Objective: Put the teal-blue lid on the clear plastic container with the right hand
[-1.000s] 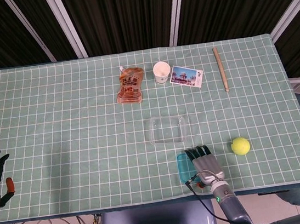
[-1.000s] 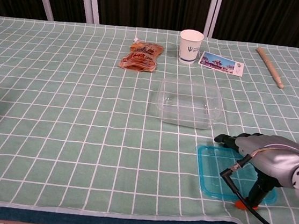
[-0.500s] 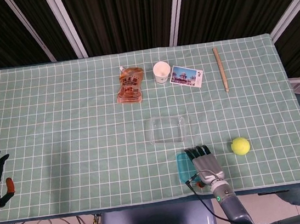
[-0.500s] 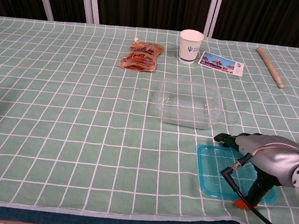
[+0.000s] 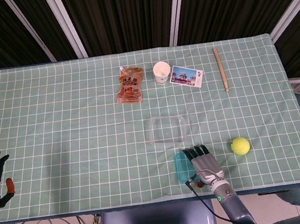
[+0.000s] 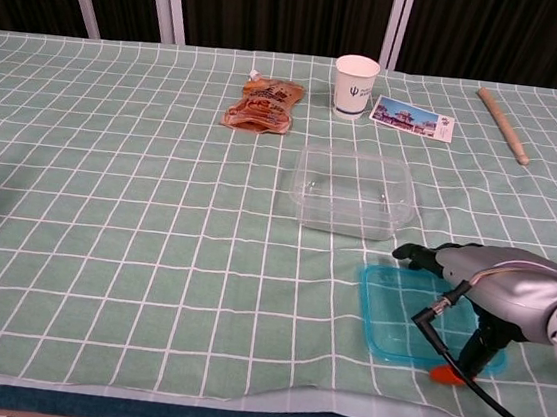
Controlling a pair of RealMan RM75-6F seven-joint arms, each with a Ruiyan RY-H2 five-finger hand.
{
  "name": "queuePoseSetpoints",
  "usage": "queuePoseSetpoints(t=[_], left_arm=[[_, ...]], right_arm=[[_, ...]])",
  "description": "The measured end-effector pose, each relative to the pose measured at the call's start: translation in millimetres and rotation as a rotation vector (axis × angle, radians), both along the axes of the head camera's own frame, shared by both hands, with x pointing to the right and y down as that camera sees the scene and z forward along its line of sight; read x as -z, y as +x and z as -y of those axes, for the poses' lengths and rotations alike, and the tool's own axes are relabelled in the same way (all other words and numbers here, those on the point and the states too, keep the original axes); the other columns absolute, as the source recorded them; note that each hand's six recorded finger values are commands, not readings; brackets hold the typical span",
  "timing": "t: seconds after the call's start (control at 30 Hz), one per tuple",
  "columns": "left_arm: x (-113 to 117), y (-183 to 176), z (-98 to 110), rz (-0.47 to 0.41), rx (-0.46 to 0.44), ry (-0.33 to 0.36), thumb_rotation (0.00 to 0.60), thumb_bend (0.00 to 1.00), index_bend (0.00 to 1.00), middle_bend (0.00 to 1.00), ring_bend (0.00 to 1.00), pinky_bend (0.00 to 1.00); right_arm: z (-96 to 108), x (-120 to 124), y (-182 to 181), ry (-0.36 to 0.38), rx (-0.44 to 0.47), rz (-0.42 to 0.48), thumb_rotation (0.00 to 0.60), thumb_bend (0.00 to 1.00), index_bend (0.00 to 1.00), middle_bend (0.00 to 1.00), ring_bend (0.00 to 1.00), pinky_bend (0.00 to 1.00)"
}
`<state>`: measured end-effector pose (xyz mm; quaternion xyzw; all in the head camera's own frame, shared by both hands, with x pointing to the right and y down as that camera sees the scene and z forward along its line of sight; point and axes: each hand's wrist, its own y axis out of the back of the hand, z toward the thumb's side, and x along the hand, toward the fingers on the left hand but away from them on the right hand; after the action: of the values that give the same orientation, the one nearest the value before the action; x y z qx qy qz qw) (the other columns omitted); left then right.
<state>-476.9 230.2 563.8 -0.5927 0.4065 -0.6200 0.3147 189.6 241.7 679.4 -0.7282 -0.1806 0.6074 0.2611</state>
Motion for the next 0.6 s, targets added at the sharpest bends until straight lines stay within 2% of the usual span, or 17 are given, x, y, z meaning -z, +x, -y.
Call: queuePoseSetpoints(t=[0.6], left_arm=[[-0.1,0.2,-0.5,-0.004,0.006,-0.006,0.6,0.64,0.11,0.0,0.0,0.0]], right_arm=[[4.6,10.1,3.5,0.013,0.022,-0.005,0.6,0.22,0.0,0.4,0.06,0.0]])
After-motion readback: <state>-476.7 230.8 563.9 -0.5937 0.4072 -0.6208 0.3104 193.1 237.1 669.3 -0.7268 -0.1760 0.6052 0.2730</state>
